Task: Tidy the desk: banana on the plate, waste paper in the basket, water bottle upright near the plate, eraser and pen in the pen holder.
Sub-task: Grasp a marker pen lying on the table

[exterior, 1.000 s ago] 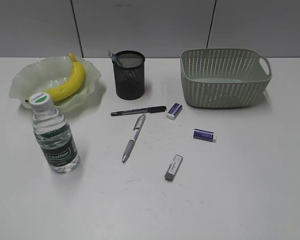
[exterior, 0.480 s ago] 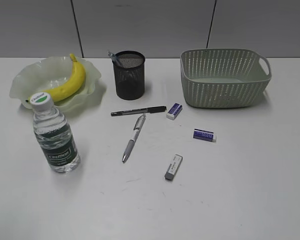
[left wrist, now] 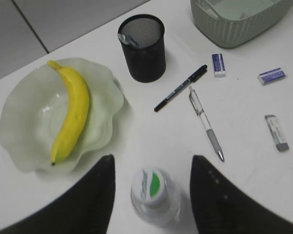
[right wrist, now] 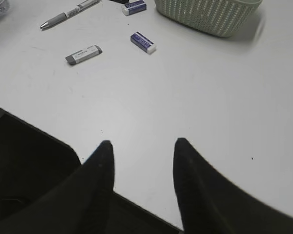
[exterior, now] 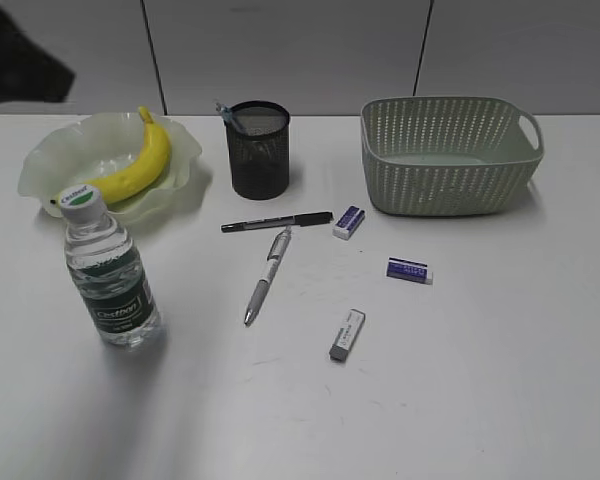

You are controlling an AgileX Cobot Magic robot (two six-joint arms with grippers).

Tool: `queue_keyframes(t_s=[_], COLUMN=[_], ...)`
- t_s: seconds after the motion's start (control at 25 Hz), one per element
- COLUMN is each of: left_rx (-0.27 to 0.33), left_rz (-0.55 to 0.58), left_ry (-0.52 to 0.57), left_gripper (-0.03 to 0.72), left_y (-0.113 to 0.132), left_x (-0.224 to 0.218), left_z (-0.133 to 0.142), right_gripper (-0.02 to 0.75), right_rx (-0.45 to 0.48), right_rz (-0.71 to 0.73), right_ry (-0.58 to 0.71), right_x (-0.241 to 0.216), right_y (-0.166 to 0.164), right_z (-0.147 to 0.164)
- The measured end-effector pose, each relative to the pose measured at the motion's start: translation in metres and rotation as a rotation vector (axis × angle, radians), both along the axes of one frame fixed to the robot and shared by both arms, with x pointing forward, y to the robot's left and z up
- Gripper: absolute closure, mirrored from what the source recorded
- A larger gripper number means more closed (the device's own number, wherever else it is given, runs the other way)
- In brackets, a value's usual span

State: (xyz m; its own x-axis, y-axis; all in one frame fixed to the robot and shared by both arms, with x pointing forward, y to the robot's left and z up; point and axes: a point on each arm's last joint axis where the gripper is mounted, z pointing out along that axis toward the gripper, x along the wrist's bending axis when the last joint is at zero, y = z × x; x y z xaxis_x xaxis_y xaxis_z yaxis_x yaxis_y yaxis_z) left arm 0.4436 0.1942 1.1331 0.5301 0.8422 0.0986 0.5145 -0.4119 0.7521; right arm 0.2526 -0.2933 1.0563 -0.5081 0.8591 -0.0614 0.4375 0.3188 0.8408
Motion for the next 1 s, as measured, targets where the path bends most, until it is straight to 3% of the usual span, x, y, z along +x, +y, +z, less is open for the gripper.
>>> queue_keyframes(t_s=[0.2,0.44,0.84,1.0], left_rx=[0.104,0.178,0.349,0.425], left_rz=[-0.065,-0.190,-0.451,-0.492], left_ry=[0.056,0.142,0.241,0.195], left_gripper=[0.284,0.260,0.230,0.221], left_y=[-0.044,-0.088,-0.122,-0.135], left_x=[0.083,0.153,0.193,0.199], left_z=[-0.016,-0.046,-0.124,-0.149], right_gripper=[0.407,0.407,0.407,0.407], right_rx=[0.001,0.000,0.000,0.000], right_rz=[0.000,0.001,0.001,0.001], right_ry=[0.000,0.000,0.000,0.000], right_x=[0.000,0.000,0.000,0.000], right_y=[0.000,0.000,0.000,0.000], right_z=[0.000,0.000,0.000,0.000])
